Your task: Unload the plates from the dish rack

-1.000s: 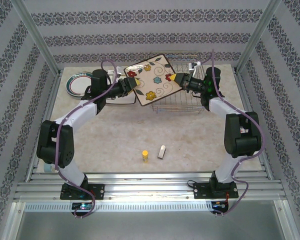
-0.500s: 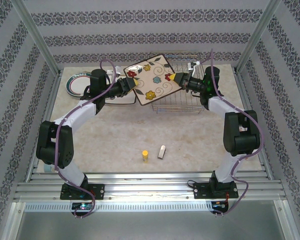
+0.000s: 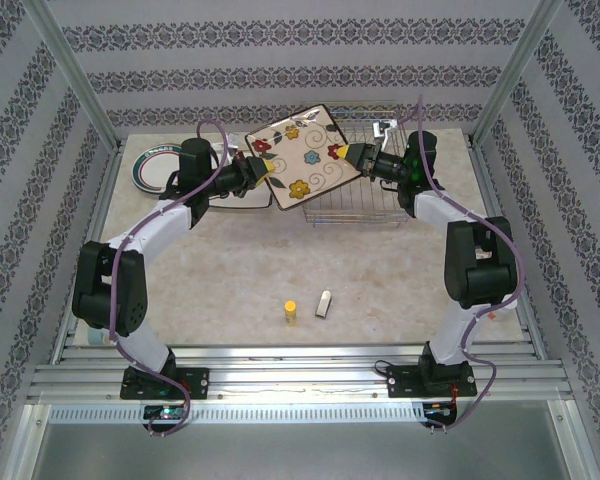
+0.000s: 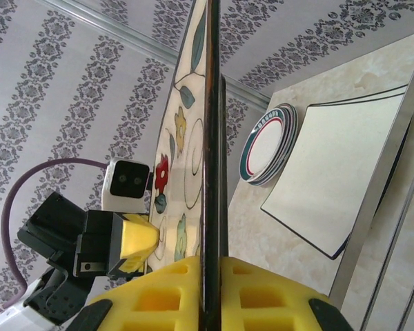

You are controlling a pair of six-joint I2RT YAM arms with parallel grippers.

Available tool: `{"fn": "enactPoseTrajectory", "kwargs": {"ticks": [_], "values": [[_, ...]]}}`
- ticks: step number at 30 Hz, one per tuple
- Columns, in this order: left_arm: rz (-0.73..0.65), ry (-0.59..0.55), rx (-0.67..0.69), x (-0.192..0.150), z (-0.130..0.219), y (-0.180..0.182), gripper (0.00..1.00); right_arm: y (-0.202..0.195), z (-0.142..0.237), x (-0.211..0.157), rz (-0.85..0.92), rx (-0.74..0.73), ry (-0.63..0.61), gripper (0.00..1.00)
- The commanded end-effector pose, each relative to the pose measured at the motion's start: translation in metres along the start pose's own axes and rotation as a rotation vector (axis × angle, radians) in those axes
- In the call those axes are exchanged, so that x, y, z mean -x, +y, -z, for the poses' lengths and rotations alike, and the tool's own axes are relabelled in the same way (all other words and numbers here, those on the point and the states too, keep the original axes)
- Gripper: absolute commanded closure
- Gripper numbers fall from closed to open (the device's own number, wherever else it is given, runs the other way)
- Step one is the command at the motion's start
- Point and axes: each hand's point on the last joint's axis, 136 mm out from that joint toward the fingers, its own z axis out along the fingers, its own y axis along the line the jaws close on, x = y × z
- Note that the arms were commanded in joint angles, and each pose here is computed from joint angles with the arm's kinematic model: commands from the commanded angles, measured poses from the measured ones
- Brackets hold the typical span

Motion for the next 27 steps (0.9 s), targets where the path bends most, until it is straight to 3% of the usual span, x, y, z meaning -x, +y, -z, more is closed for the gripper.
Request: {"fn": "enactPoseTrajectory", "kwargs": {"ticks": [1, 6, 13, 19, 20, 27], "values": [[-0.084, -0.018, -0.046, 0.008, -0.005, -0.008, 1.00, 0.045, -0.001, 0.019, 0.101, 0.079, -0.014, 0.98], [-0.057, -0.064, -0.070, 0.016, -0.005, -0.011, 1.00, 0.030, -0.001, 0.026, 0.057, 0.052, -0.027, 0.82], [-0.040, -0.101, -0.106, 0.025, -0.003, -0.020, 1.00, 0.010, 0.005, 0.038, -0.012, 0.002, -0.078, 0.39], [-0.027, -0.151, -0.122, 0.034, 0.009, -0.024, 1.00, -0.004, 0.023, 0.047, -0.032, -0.084, -0.133, 0.14], [-0.023, -0.163, -0.118, 0.036, 0.011, -0.023, 1.00, -0.007, 0.029, 0.051, -0.033, -0.107, -0.144, 0.03], [-0.037, -0.285, -0.124, 0.049, 0.038, -0.034, 1.00, -0.020, 0.072, 0.061, 0.056, -0.399, -0.128, 0.02]]}}
